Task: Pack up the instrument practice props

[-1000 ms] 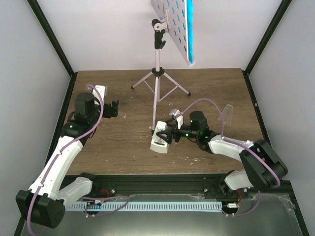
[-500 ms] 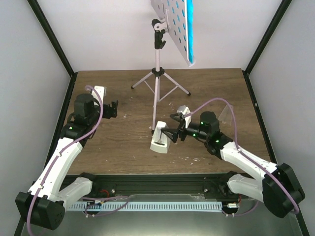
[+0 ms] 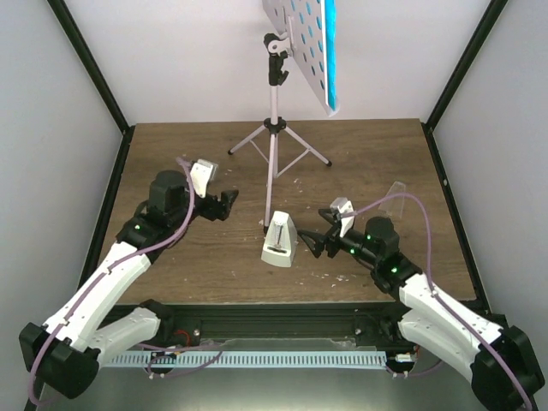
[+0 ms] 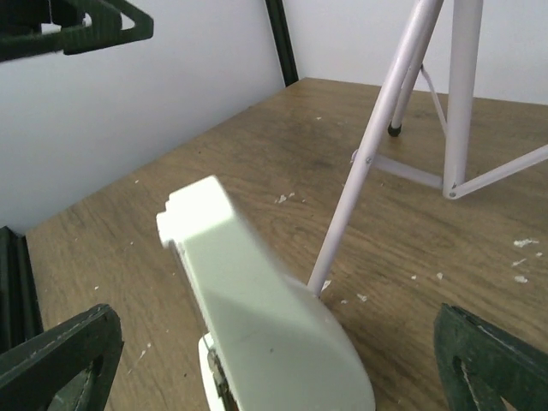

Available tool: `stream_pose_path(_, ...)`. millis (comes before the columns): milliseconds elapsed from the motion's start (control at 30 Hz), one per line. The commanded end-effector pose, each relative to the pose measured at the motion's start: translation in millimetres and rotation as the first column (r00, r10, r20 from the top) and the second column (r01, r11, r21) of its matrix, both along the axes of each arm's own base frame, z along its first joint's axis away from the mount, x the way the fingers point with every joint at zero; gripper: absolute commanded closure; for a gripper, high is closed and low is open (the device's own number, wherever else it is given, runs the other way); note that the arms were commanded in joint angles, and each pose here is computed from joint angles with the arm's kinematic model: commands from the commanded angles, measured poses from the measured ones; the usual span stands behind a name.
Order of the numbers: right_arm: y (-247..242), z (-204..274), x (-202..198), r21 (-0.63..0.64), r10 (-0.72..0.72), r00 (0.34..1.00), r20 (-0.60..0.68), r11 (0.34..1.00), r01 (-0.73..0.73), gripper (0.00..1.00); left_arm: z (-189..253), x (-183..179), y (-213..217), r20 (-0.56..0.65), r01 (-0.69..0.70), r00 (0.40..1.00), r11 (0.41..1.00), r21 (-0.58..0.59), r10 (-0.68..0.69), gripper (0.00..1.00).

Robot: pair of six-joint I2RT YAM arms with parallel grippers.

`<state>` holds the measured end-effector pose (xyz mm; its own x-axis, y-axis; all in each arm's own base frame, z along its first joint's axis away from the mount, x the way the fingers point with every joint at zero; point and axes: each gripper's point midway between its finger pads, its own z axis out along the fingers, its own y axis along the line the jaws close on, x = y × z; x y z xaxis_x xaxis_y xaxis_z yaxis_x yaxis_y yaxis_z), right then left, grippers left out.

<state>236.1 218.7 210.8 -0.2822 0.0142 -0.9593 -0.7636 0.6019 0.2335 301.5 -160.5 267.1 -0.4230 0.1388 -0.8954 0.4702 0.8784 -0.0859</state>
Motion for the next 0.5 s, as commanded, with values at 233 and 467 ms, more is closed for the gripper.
stream_pose_path(233,-4,5,-11,0.106,0.009,0.999,0.039,0.994,-0.013,0.0,-38,-50,-108,-0.18,0.355,0.889,0.883,-0.308,-0.421,0.14)
stream_pose_path(467,-4,21,-6,0.163,-0.014,0.999,0.036,0.987,0.008,0.0,-71,-54,-124,-0.07,0.333,0.932,0.916,-0.223,-0.356,0.11)
